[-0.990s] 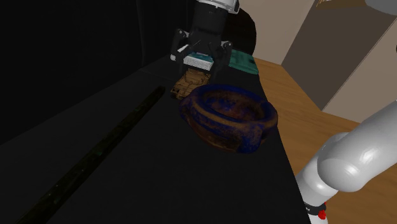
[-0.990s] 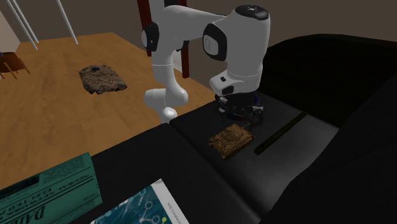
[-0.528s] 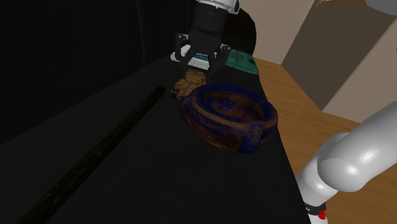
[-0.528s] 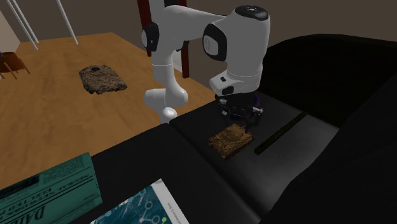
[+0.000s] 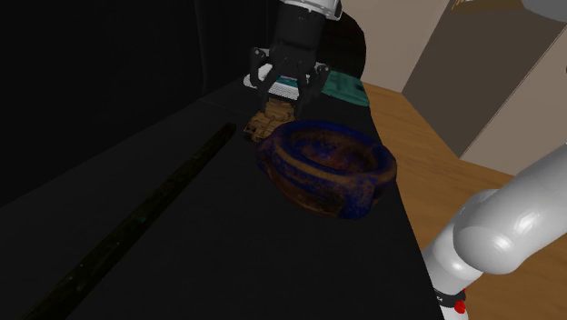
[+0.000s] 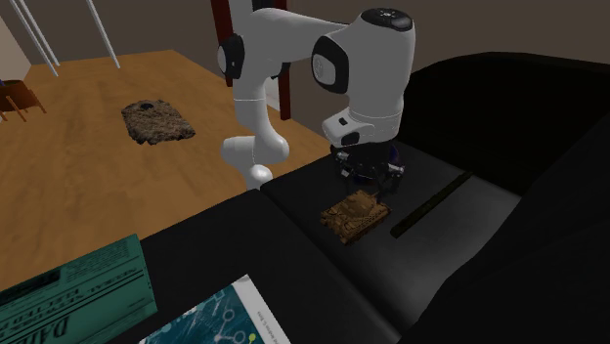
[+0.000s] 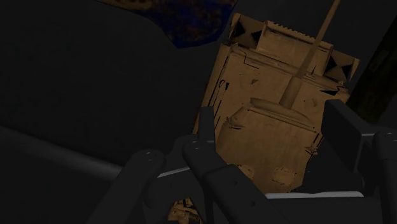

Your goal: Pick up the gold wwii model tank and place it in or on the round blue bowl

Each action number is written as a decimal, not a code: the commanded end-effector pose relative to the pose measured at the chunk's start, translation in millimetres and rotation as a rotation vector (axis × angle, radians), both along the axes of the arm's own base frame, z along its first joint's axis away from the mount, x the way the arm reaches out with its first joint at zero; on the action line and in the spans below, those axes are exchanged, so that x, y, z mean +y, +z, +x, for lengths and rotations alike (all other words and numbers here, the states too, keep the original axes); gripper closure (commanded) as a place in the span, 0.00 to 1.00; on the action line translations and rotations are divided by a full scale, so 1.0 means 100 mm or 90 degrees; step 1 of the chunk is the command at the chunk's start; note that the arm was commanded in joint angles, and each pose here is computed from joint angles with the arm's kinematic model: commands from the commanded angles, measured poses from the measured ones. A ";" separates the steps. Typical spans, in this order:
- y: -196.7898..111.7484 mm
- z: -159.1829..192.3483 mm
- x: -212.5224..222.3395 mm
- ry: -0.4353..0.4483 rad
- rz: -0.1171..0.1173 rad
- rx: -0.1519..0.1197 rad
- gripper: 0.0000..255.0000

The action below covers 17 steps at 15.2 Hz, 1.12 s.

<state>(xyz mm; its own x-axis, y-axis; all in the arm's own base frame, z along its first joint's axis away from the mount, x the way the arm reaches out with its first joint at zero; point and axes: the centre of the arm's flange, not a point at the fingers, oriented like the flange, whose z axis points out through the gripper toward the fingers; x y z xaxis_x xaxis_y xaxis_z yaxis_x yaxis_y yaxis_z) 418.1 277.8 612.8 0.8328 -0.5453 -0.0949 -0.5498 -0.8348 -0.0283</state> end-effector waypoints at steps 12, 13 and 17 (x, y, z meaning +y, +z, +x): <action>0.63 0.00 -0.01 -0.001 0.000 0.000 1.00; 0.68 0.00 -0.01 -0.001 0.000 0.000 1.00; 0.89 0.00 -0.01 -0.001 0.000 0.000 1.00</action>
<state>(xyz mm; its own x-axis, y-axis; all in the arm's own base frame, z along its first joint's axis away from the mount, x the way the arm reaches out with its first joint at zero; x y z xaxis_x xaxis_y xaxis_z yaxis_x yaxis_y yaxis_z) 419.5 277.6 695.7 0.8321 -0.5463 -0.0951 -0.5508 -0.8342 -0.0274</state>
